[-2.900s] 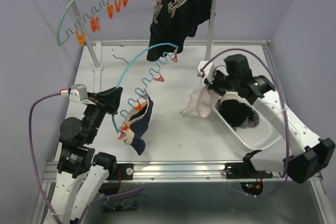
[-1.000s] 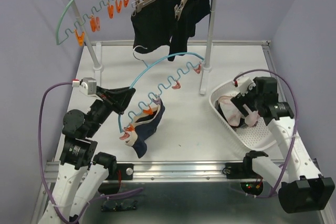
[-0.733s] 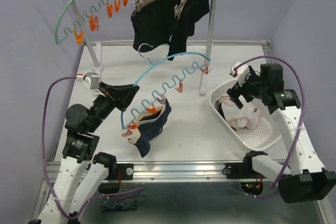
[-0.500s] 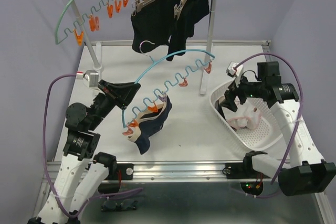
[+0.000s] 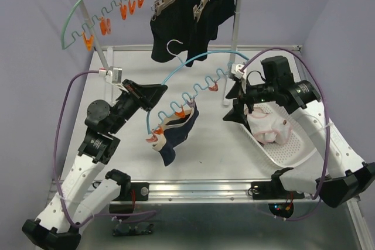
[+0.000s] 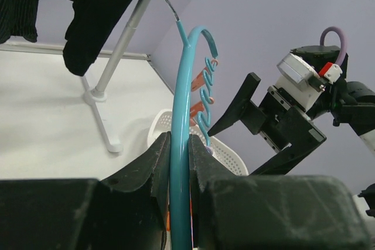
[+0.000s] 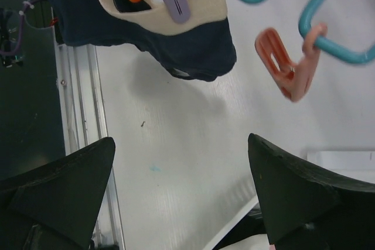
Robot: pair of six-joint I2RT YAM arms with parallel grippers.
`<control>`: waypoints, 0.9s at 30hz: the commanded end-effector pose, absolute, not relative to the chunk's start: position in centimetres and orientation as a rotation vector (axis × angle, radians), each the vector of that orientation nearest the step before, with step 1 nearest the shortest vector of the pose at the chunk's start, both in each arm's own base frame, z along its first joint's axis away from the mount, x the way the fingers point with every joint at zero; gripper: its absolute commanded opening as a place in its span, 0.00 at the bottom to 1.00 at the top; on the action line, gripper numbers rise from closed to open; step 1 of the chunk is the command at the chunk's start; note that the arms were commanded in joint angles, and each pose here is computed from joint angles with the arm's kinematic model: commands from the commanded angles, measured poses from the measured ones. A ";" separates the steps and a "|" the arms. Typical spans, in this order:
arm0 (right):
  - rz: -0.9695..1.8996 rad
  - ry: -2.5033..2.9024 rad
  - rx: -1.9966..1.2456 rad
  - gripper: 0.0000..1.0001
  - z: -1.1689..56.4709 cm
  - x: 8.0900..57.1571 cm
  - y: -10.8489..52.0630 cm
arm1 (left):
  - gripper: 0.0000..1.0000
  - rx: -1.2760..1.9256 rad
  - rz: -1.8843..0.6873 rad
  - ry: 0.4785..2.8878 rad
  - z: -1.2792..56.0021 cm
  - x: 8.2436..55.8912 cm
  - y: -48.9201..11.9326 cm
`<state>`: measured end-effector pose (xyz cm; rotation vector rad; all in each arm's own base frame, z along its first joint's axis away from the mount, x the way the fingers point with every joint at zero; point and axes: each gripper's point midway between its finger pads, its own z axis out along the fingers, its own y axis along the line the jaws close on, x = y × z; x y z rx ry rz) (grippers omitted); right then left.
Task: Remove the underwear clipped to the hanger
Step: Remove the underwear from the hanger.
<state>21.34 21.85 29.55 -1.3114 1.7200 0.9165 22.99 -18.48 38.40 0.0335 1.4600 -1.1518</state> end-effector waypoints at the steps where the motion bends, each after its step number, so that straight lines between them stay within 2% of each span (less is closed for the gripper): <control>1: 0.848 1.683 -1.322 1.00 31.7 22.3 23.6 | 0.00 0.017 -1.212 1.242 45.6 21.8 -18.8; 11: 0.732 1.723 -1.173 1.00 33.2 26.0 24.7 | 0.00 -0.165 -1.227 1.250 46.3 23.7 -21.1; 27: 0.728 1.696 -1.080 0.99 36.0 26.8 25.3 | 0.00 -0.371 -1.212 1.241 46.9 23.3 -22.6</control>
